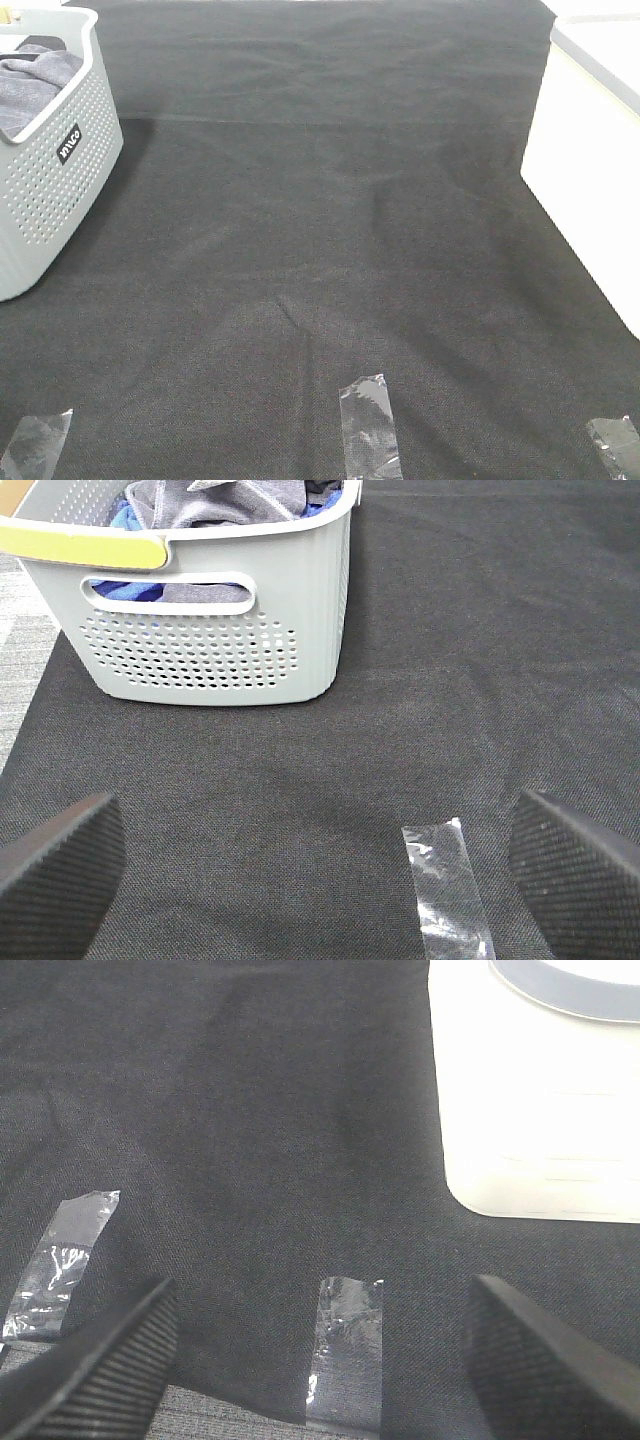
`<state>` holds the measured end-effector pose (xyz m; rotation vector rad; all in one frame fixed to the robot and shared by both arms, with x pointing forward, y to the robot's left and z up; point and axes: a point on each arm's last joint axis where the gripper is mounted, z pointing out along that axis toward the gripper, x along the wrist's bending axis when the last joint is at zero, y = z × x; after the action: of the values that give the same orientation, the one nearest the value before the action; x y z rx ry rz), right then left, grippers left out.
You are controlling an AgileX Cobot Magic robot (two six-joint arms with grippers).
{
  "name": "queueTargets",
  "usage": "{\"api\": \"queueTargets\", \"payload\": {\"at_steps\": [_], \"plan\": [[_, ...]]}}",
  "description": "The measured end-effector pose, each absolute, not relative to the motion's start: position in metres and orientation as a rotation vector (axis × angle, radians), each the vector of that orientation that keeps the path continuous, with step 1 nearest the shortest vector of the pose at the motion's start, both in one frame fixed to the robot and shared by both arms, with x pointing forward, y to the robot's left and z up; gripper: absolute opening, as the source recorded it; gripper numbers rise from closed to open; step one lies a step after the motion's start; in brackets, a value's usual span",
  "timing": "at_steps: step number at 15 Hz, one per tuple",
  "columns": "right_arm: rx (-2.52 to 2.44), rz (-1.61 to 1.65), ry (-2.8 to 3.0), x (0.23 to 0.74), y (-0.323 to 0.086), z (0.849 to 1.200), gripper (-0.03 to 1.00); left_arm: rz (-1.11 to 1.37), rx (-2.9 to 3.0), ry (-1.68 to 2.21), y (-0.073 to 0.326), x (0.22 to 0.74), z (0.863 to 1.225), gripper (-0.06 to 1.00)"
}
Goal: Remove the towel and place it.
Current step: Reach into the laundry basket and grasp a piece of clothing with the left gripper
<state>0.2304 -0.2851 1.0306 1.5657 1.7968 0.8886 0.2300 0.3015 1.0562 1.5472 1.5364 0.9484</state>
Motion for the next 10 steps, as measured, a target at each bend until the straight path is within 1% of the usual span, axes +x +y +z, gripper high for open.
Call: {"api": "queueTargets", "payload": {"at_steps": [10], "plan": [[1.566, 0.890, 1.797, 0.2304, -0.2850, 1.0306, 0.77, 0.948, 1.547, 1.536, 0.3015, 0.2300, 1.0562, 0.98]]}}
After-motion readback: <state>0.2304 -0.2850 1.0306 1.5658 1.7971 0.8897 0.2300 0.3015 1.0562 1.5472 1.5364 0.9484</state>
